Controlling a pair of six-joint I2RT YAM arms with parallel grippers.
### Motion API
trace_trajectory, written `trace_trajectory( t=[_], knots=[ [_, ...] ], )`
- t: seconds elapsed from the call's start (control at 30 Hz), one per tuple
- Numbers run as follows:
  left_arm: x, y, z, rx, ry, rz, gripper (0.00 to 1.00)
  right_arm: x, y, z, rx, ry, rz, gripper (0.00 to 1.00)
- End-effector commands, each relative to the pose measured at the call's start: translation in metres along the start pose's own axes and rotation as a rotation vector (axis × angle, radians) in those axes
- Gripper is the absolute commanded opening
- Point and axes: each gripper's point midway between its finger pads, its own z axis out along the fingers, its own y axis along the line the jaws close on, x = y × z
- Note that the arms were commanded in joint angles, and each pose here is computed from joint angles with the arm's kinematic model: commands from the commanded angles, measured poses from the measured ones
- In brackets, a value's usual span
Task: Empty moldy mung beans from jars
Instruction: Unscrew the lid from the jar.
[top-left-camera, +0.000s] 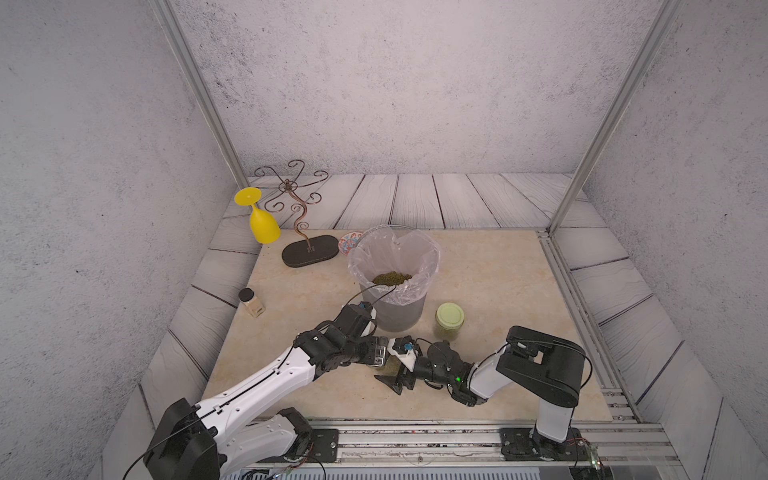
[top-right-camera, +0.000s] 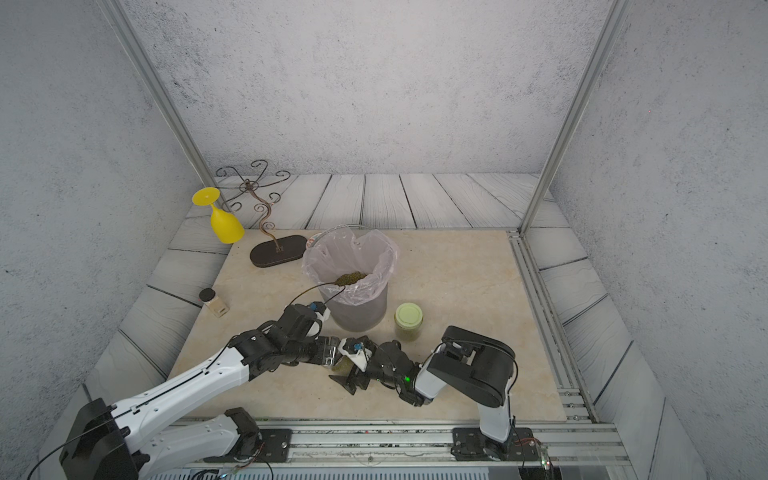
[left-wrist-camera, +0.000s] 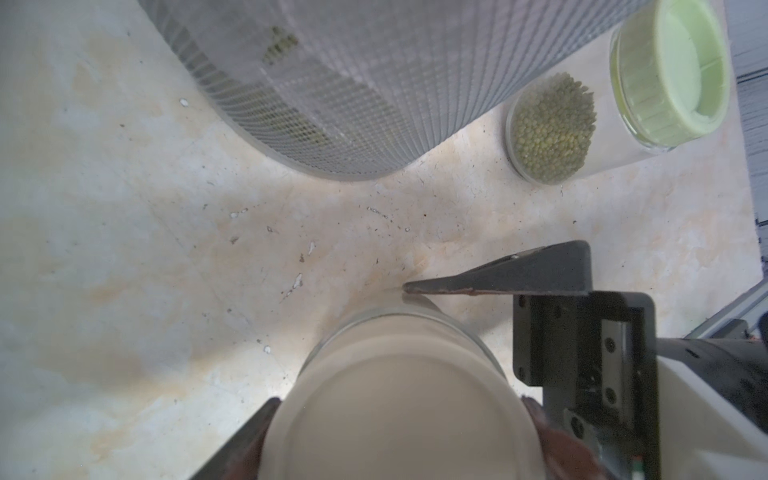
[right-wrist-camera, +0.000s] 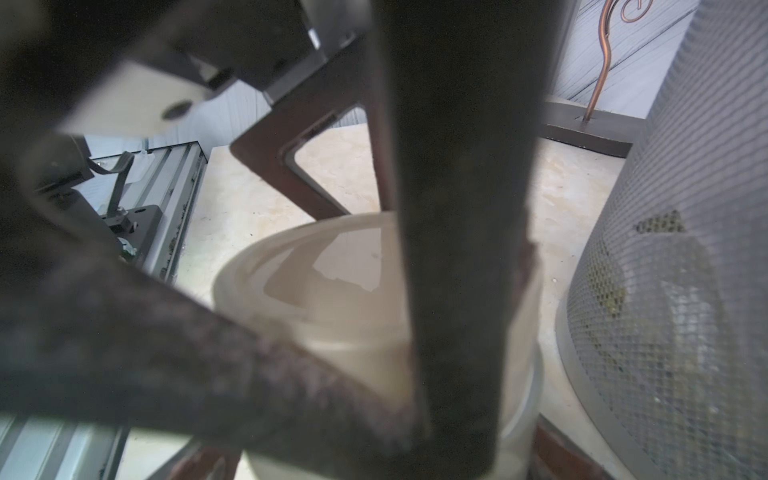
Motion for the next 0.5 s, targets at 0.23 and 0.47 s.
trace_trajectory(
  t=[0.23,0.47],
  knots=[
    [0.0,-0.004,-0.001,0.135,-0.018,-0.132,0.36,-0.007,0.013,0.009,-0.02,-0.007,-0.032,0.69],
    [-0.004,-0.008,-0.005,0.176,-0.031,-0.228,0.3,-0.015,0.026,0.005,0.034,0.1,-0.162,0.6]
  ],
)
